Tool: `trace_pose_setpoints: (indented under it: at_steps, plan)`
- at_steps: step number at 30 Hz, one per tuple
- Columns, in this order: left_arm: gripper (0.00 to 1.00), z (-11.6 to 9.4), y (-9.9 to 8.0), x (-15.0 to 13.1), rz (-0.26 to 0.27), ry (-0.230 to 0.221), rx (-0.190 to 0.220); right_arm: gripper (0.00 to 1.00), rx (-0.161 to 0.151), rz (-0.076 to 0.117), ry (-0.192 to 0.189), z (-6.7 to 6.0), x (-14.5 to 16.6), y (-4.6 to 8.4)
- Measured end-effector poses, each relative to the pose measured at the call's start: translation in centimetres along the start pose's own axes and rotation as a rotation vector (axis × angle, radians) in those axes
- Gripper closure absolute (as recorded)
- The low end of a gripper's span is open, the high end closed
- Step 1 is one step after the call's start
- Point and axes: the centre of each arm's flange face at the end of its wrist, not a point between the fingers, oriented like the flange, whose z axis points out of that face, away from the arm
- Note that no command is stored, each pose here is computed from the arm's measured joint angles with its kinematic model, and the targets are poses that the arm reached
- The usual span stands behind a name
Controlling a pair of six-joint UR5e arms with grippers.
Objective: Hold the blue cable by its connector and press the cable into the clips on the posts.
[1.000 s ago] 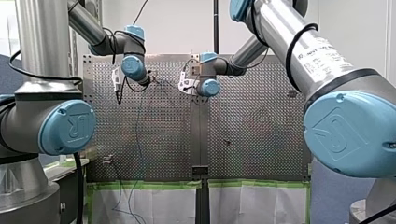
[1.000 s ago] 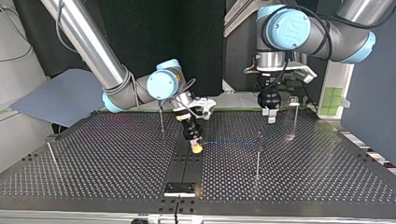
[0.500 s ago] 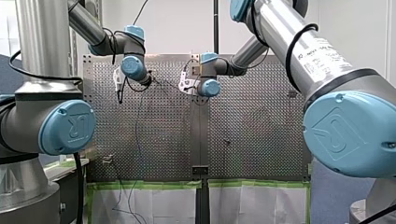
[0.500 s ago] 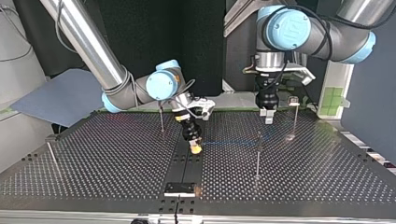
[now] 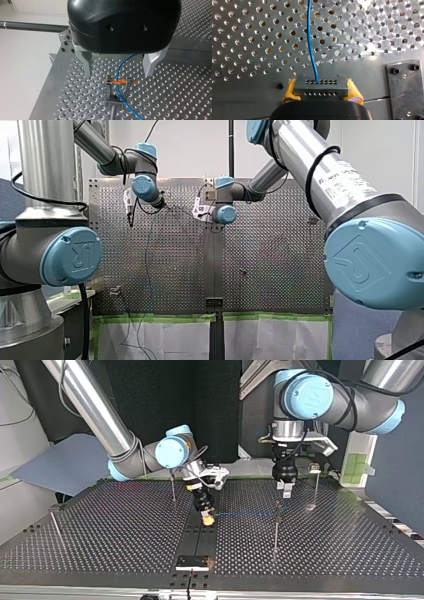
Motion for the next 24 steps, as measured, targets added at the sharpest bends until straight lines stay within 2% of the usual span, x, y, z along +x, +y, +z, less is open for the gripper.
trace_pose_setpoints:
  at_steps: [7,13,18,24]
  plan:
    - [0.0,0.7,-0.3,1.0,0.018,0.027,0.0,1.0,-0.008,0.0,-0.002,0.1,0.0,0.6]
    - [0.0,1.1,-0.9,0.3,0.02,0.014,0.001,1.0,-0.009,-0.002,-0.001,0.1,0.1,0.7]
    - [0.0,1.3,-2.2,-0.9,0.014,0.002,0.015,1.0,-0.009,-0.002,0.0,0.1,0.1,0.7]
    - [0.0,2.3,-4.3,-1.2,0.028,0.015,0.032,1.0,-0.015,-0.002,0.0,0.2,0.1,1.1]
